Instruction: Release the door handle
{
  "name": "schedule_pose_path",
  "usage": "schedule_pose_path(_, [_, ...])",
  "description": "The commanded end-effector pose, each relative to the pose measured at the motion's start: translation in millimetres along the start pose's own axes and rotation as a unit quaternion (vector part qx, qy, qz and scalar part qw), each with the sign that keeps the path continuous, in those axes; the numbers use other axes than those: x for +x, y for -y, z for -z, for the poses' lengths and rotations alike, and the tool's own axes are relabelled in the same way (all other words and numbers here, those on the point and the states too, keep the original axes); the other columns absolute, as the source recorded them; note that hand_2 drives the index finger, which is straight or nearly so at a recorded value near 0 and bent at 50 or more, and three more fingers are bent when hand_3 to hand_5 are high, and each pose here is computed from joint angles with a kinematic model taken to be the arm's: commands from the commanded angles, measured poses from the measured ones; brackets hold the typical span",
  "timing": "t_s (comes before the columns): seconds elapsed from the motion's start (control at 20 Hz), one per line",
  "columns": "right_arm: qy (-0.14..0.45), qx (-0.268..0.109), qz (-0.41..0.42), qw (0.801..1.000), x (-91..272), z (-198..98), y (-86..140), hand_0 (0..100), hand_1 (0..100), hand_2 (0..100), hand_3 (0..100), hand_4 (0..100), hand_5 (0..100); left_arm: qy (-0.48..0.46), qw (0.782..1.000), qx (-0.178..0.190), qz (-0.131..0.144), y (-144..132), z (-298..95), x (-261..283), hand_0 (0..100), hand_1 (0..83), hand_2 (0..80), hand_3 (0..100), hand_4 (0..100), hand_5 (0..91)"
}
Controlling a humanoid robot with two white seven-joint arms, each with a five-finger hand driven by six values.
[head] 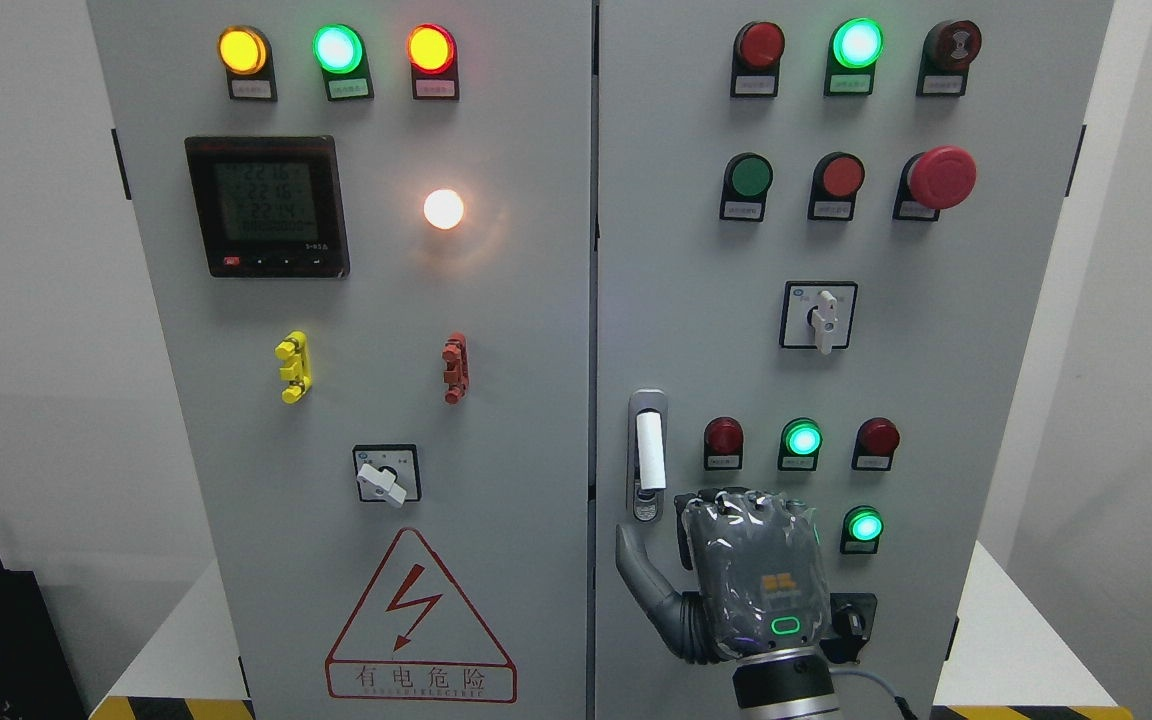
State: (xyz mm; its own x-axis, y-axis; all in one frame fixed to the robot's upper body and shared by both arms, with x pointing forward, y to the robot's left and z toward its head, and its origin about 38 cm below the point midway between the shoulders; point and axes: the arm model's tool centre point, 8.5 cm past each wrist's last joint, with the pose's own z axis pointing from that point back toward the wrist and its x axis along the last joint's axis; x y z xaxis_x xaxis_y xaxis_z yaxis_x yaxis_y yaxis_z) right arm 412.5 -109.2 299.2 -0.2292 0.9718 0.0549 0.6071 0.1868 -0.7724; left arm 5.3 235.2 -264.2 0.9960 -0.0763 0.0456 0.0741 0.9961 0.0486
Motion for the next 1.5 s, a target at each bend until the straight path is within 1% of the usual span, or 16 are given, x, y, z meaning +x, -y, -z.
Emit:
schedule_pose_path(0.0, [-0.004, 0.008, 0.0, 1.0, 4, 2, -4, 43, 1, 88, 100, 99, 100, -0.003, 1.0, 0.0, -0.001, 0, 0, -1, 12, 38.9, 0.0, 0, 0, 0.0])
schedule_pose_path(0.7, [-0.007, 0.004, 0.001, 1.0, 6, 8, -1, 43, 1, 88, 100, 99, 100, -0.003, 1.0, 0.0, -0.001, 0, 0, -1, 12, 38.9, 0.0, 0, 0, 0.0])
schedule_pose_path(1.05, [-0.02, 0.007, -0.002, 1.0, -1, 9, -3, 43, 3, 88, 100, 99, 100, -0.003, 1.0, 0.0, -0.001, 0, 0, -1, 12, 38.9, 0.0, 0, 0, 0.0])
schedule_pose_path(1.35, [-0.019, 0.005, -0.003, 1.0, -1, 12, -2, 43, 3, 88, 100, 99, 100, -0.003, 1.0, 0.0, -0.001, 0, 0, -1, 12, 38.9, 0.0, 0, 0, 0.0])
schedule_pose_path(1.45, [-0.019, 0.011, -0.004, 1.0, -1, 13, -3, 43, 3, 88, 100, 99, 100, -0.003, 1.0, 0.0, -0.001, 0, 0, -1, 12, 38.9, 0.0, 0, 0, 0.0])
